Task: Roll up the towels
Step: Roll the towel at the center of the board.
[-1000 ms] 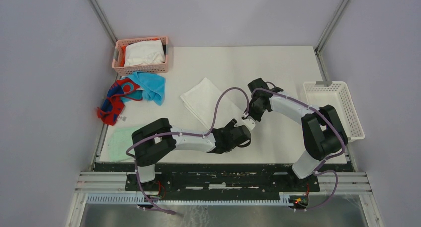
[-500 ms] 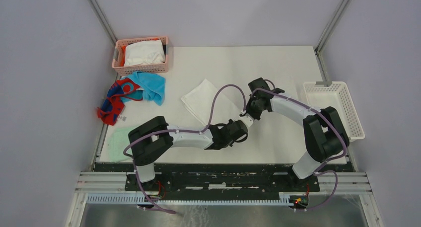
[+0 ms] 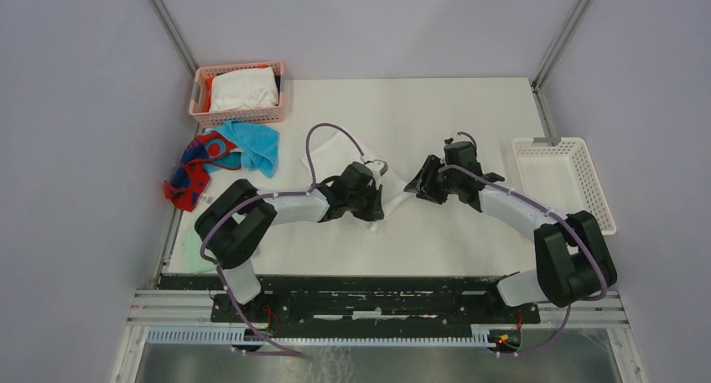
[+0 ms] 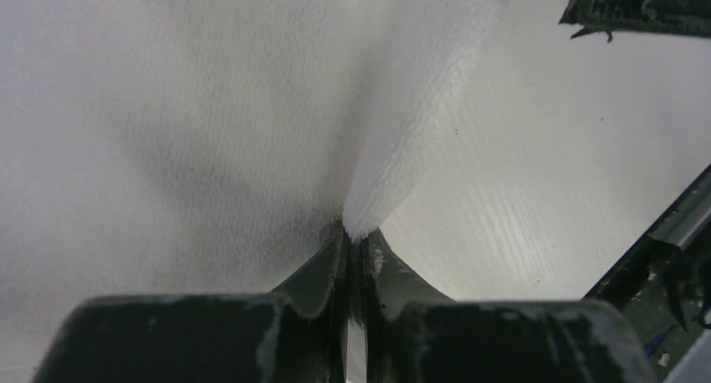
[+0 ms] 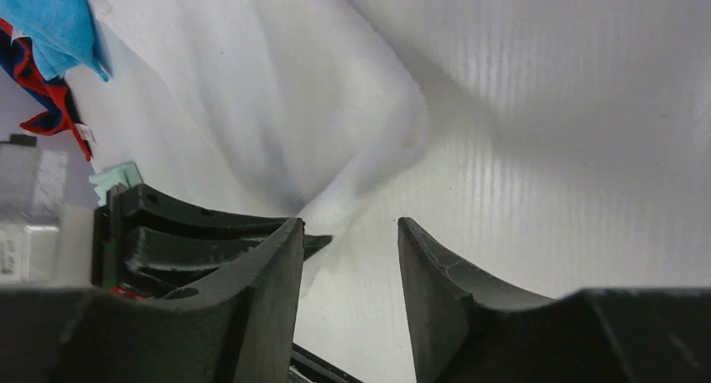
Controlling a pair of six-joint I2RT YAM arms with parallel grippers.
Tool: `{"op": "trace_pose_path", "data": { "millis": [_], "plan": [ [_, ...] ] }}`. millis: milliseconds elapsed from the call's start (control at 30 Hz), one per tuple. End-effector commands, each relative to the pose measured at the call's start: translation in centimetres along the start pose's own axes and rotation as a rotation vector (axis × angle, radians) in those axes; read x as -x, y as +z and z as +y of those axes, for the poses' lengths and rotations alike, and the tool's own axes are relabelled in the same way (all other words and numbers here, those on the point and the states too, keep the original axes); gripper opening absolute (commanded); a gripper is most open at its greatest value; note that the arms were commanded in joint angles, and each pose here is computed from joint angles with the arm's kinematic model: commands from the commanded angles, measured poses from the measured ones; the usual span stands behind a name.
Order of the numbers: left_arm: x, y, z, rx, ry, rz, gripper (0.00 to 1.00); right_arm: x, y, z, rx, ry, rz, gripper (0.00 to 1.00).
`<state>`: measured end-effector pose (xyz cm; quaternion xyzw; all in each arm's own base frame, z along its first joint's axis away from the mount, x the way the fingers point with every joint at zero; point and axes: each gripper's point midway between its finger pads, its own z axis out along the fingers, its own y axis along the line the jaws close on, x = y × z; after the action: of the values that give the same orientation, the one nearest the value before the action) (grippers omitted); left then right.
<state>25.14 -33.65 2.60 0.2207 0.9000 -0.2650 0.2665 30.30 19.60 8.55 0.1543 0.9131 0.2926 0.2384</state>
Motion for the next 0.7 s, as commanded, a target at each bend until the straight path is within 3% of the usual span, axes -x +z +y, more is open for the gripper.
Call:
{"op": "trace_pose_path", "data": {
  "millis": [0, 267, 667],
  "plan": [
    [0.5, 0.0, -1.4, -0.168, -0.197, 0.013, 0.03, 0.8, -0.3, 1.6, 0.195, -0.041, -0.054, 0.54],
    [0.2, 0.2, 0.3, -0.228, -0.392, 0.041, 0.03, -1.3, 1.9, 0.1, 0.235, -0.05, -0.001, 0.53],
    [-0.2, 0.5, 1.5, -0.213, -0.459, 0.072, 0.03, -0.5, 4.6, 1.6, 0.337, 0.031, 0.009, 0.56]
  ]
}}
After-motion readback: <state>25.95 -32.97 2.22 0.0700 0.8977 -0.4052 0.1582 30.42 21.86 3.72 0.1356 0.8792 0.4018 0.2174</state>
